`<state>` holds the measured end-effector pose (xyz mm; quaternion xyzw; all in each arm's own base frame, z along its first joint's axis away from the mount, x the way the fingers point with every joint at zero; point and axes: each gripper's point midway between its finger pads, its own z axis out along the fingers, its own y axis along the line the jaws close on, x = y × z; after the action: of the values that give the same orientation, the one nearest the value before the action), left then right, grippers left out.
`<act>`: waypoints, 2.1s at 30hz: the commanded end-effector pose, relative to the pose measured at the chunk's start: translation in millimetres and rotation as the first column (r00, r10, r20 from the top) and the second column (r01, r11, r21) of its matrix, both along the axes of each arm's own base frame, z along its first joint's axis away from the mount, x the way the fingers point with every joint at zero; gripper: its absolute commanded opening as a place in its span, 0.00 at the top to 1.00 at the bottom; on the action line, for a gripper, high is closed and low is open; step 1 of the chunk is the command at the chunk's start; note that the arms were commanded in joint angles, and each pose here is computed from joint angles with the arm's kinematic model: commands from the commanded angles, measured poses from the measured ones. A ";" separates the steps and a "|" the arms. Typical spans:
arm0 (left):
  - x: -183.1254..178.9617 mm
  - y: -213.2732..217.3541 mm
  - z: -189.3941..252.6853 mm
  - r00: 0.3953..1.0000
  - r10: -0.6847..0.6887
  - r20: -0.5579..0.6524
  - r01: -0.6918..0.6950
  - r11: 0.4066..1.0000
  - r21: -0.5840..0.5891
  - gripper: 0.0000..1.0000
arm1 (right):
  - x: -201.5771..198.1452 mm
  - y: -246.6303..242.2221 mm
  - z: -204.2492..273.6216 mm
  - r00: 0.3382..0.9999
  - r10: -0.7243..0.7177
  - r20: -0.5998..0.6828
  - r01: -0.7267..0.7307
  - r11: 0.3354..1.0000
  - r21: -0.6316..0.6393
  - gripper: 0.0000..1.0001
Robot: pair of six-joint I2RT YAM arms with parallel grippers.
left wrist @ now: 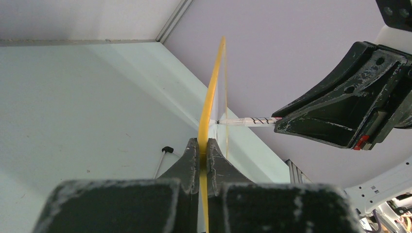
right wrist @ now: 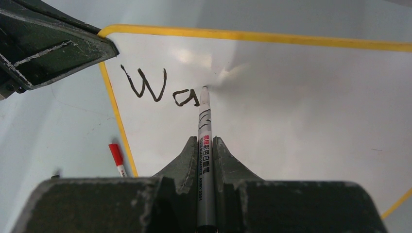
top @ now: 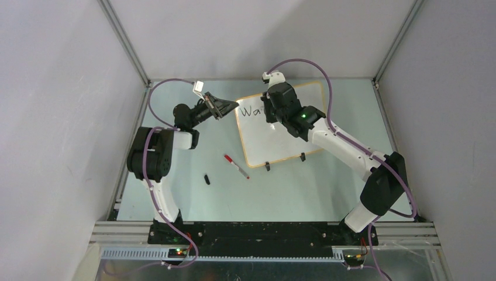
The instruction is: Write a sentence on the whiteboard
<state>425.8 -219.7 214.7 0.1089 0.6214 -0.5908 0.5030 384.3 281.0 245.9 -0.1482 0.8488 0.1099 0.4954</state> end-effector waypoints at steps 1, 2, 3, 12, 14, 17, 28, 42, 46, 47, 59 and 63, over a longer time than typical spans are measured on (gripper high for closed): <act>-5.0 -4.1 11.3 0.995 -0.024 0.096 0.020 0.999 0.040 1.00 | 3.2 -2.4 10.0 1.000 -0.017 0.025 0.017 1.000 0.005 1.00; -4.9 -4.0 11.3 0.995 -0.024 0.096 0.020 0.999 0.040 1.00 | 2.5 -2.8 8.7 1.000 -0.017 0.023 0.017 1.000 0.002 1.00; -4.9 -3.9 11.3 0.995 -0.024 0.096 0.020 0.999 0.040 1.00 | 1.5 -3.3 7.8 1.000 -0.017 0.021 0.017 1.000 0.000 1.00; -5.2 -4.0 11.0 0.995 -0.024 0.095 0.021 0.999 0.040 1.00 | -5.5 -6.7 1.4 1.000 -0.019 0.006 0.019 1.000 -0.014 1.00; -5.1 -4.5 11.1 0.995 -0.025 0.096 0.021 0.999 0.040 1.00 | -7.2 -6.5 0.7 1.000 -0.017 0.004 0.017 1.000 -0.017 1.00; -4.7 -4.1 11.0 0.995 -0.024 0.096 0.020 0.999 0.041 1.00 | -10.3 -5.9 0.2 1.000 -0.013 0.003 0.013 1.000 -0.026 1.00; -5.1 -4.6 10.8 0.995 -0.024 0.096 0.020 0.999 0.042 1.00 | -14.9 -6.7 -1.6 1.000 -0.012 0.000 0.012 0.999 -0.042 1.00; -5.4 -4.9 10.2 0.995 -0.026 0.094 0.022 0.999 0.043 1.00 | -5.5 -1.7 5.4 1.000 -0.016 0.013 0.016 0.999 -0.036 1.00; -5.2 -4.4 10.6 0.995 -0.025 0.097 0.021 0.999 0.043 1.00 | -1.8 -0.8 10.6 1.000 -0.020 0.021 0.021 0.999 -0.031 1.00; -5.1 -4.6 10.7 0.995 -0.025 0.097 0.021 0.999 0.043 1.00 | -1.0 -1.7 10.3 1.000 -0.023 0.021 0.024 0.999 -0.033 1.00; -5.2 -4.6 10.4 0.995 -0.027 0.094 0.023 0.999 0.043 1.00 | 3.2 -3.7 10.5 0.999 -0.029 0.015 0.030 0.999 -0.025 1.00; -4.9 -4.6 10.6 0.995 -0.026 0.096 0.022 0.999 0.043 1.00 | 0.4 -0.4 11.4 1.000 -0.008 0.012 0.008 1.000 -0.014 1.00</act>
<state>426.0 -219.6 214.4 0.1099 0.6222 -0.5892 0.5037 379.1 276.2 239.1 -0.1513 0.8581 0.0889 0.4825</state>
